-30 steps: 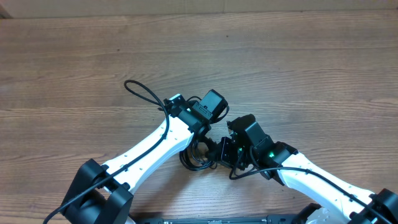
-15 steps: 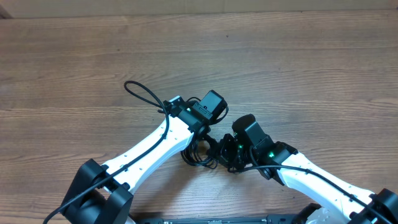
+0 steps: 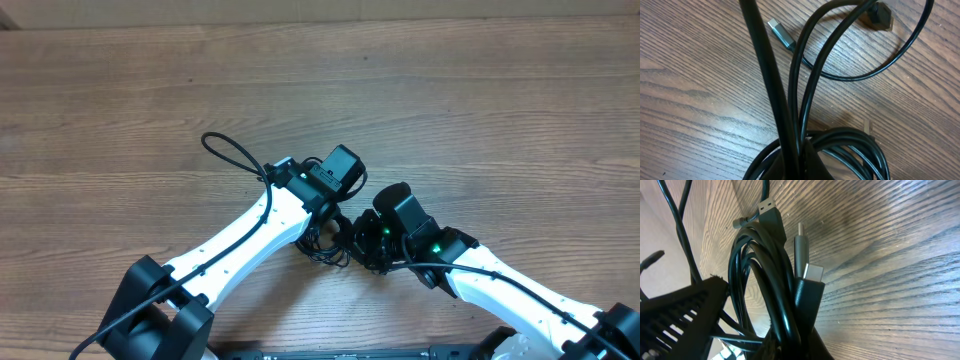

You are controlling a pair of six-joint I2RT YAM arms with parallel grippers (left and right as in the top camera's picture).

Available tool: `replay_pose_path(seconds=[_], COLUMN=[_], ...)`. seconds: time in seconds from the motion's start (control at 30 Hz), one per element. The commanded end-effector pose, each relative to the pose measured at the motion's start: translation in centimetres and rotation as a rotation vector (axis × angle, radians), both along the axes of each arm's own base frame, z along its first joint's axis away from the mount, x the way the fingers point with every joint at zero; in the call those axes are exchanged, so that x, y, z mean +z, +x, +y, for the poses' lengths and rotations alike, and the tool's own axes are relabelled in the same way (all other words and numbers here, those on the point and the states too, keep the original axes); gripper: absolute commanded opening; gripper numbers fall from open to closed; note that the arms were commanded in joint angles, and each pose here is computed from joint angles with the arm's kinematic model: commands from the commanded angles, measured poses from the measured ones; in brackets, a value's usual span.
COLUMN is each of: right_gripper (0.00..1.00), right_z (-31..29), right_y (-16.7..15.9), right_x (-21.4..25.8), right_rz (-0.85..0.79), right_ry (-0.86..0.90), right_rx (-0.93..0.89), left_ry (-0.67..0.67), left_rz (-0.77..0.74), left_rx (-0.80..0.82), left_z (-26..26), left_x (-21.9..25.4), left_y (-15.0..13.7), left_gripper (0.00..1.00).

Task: Untangle cables

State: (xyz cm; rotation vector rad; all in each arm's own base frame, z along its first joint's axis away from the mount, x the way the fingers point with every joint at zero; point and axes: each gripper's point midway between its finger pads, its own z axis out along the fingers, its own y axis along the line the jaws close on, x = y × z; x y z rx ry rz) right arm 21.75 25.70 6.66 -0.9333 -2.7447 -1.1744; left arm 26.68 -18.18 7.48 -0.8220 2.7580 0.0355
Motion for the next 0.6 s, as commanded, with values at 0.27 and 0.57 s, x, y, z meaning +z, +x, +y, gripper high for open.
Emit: replay_pose_path(seconds=[0.27,0.57], right_gripper=[0.04,0.04], right_z=[0.49,0.72], right_y=[2.47,2.74], right_x=[2.02,2.37], right_rz=[-0.044,-0.060], right_ry=[0.034,0.048], right_rx=[-0.100,-0.100], left_ry=[-0.058,-0.019], left_rz=[0.066,0.052], left_rx=[-0.067,-0.062], left_z=[-2.88,-2.11], left_x=[-0.15,-0.09], left_y=[-2.36,-2.18], left_gripper=[0.04,0.04])
